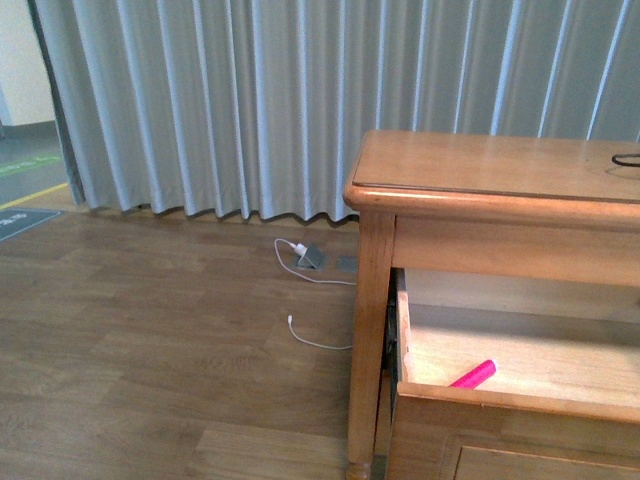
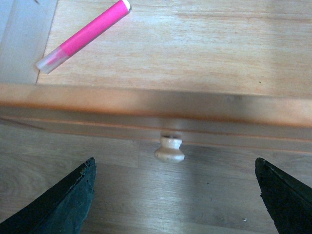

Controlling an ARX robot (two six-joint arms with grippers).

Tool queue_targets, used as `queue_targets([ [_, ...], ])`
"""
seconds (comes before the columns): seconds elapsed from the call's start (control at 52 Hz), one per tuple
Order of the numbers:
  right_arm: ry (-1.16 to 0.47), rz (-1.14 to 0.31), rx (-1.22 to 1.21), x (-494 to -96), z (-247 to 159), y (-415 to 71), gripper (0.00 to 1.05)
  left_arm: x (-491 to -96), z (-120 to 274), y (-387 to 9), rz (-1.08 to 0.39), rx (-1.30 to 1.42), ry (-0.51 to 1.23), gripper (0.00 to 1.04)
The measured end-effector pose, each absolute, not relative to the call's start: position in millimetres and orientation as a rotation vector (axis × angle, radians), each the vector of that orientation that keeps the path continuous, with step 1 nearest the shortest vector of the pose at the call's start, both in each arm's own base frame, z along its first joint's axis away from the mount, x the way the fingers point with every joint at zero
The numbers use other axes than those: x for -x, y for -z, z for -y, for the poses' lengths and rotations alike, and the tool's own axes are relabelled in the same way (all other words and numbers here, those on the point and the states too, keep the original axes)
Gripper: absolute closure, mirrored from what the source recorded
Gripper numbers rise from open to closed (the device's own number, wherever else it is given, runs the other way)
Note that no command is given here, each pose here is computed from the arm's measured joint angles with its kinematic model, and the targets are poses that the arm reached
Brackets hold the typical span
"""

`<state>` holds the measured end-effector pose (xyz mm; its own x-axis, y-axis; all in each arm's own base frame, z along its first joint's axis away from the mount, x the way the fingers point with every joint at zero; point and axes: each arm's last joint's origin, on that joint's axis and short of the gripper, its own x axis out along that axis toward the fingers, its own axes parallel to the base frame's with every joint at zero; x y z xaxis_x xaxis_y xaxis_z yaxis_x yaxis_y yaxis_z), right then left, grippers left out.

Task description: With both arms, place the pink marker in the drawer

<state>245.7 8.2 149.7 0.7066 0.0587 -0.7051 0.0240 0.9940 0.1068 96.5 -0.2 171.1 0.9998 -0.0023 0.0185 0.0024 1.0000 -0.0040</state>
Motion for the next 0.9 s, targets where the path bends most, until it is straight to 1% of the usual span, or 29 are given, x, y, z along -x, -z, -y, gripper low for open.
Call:
queue_targets([
  [0.192,0.019,-0.754,-0.133,-269.8,-7.9,-136.4,0.08,-96.5,0.2,-171.1,0.018,0.004,0.002,0.06],
  [0.692,0.065,-0.496,-0.111,-347.4,-9.0,-114.7,0.08,-96.5,0.2,-171.1,0.018,0.004,0.002,0.06],
  [0.903,0.068,-0.432,-0.114,-375.1,-10.3,-108.6,0.08,-96.5,0.2,-171.1,0.018,0.004,0.002,0.06],
])
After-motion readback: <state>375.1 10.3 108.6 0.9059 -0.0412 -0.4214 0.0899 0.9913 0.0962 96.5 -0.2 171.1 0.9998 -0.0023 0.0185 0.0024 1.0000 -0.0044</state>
